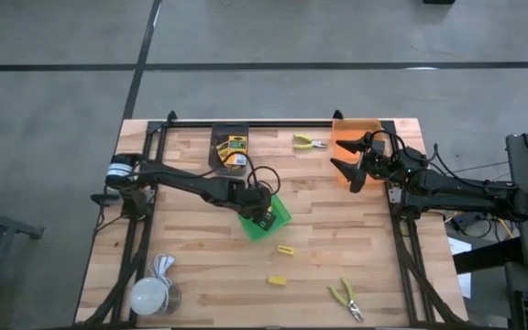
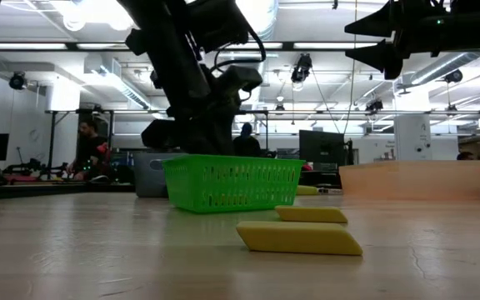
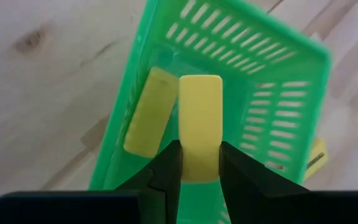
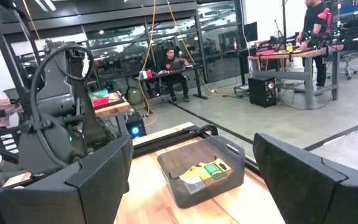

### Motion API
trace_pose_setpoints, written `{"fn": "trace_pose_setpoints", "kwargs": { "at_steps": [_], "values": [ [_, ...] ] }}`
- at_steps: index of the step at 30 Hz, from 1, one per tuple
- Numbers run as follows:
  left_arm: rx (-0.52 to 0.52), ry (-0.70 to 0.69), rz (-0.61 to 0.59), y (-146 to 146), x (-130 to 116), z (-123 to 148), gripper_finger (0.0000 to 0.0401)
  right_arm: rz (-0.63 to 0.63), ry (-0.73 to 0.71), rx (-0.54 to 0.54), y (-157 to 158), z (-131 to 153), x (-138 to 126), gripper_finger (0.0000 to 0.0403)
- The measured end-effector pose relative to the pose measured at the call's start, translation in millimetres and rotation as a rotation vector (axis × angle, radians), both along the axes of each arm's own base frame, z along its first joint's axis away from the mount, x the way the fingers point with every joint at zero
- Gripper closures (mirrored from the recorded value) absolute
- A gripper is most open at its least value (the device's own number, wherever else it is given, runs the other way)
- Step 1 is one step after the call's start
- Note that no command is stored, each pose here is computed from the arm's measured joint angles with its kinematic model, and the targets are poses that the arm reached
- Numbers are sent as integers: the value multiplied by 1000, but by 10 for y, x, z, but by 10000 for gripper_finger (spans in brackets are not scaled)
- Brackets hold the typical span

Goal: Pick & Place School Supplies
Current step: Put the yellow eraser into the green bin

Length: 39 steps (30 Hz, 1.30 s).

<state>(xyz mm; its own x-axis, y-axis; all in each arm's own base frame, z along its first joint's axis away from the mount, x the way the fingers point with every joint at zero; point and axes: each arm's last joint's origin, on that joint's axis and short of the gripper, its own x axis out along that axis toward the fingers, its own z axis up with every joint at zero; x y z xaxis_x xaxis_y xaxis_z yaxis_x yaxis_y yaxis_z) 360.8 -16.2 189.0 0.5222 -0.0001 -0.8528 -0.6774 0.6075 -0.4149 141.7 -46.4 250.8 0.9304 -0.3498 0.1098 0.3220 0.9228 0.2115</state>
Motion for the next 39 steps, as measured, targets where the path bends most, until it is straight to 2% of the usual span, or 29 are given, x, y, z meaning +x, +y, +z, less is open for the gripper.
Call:
{"fn": "trace_pose_setpoints", "kwargs": {
  "at_steps": [6, 24, 39],
  "values": [
    [-32, 26, 27, -10, 1, -52, 304, 0, 0, 0, 0, 0, 0, 76],
    [-51, 19, 2, -20, 20, -11, 304, 0, 0, 0, 0, 0, 0, 76],
    [-63, 11, -2, -24, 26, -6, 246, 0, 0, 0, 0, 0, 0, 76]
  ]
}}
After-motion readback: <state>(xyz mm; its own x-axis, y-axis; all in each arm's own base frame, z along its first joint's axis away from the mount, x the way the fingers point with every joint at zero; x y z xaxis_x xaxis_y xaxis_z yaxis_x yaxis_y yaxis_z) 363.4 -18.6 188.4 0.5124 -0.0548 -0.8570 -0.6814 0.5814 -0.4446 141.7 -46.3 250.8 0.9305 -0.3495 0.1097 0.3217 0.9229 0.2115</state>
